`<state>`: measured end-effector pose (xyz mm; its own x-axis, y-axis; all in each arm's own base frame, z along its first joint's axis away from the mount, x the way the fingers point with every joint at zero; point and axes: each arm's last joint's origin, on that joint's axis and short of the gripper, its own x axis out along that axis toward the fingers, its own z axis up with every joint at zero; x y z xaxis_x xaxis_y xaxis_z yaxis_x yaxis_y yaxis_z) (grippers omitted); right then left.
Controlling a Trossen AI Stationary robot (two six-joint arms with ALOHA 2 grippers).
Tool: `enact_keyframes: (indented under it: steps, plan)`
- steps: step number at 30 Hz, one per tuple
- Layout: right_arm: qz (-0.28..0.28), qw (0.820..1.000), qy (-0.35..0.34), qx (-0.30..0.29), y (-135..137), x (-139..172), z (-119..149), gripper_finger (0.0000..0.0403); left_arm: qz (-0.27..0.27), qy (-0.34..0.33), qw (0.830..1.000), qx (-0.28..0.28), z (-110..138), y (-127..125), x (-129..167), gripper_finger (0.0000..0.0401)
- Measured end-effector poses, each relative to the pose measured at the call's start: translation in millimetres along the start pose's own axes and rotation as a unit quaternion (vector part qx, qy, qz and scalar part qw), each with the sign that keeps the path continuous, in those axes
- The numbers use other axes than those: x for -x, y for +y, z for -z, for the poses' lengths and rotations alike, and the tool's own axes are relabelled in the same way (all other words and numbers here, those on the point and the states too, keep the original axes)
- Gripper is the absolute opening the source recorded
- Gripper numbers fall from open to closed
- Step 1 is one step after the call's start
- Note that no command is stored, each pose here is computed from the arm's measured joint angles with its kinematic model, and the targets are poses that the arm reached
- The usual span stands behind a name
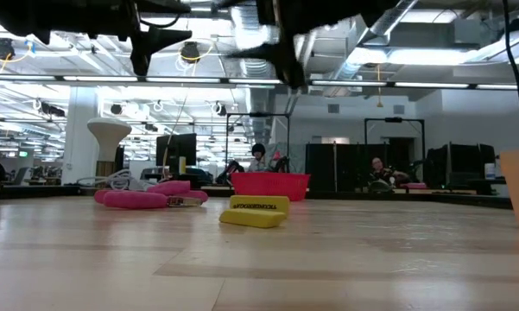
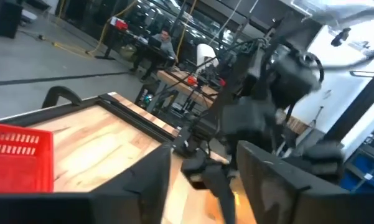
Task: Pick & Place School Supplies
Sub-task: Put the yellow eraser into the yellow bin
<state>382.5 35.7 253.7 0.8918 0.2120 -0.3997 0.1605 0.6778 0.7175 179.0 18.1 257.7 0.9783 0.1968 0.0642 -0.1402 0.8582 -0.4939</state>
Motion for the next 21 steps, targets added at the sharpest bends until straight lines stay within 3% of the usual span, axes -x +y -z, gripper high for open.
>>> enact_keyframes:
  steps: [5,14,21]
  plan:
    - [-0.024,0.999,-0.041,0.021,13,4,-18,0.0235,0.023,0.012,1.0,0.002,0,-1,0,0.0214]
    - [-0.075,0.982,-0.124,0.118,56,22,-67,0.0235,0.055,0.023,0.998,0.025,0,-3,0,0.0201]
    - [-0.043,0.98,-0.097,0.165,64,29,-79,0.0235,0.07,0.031,0.997,0.024,1,-4,0,0.0185]
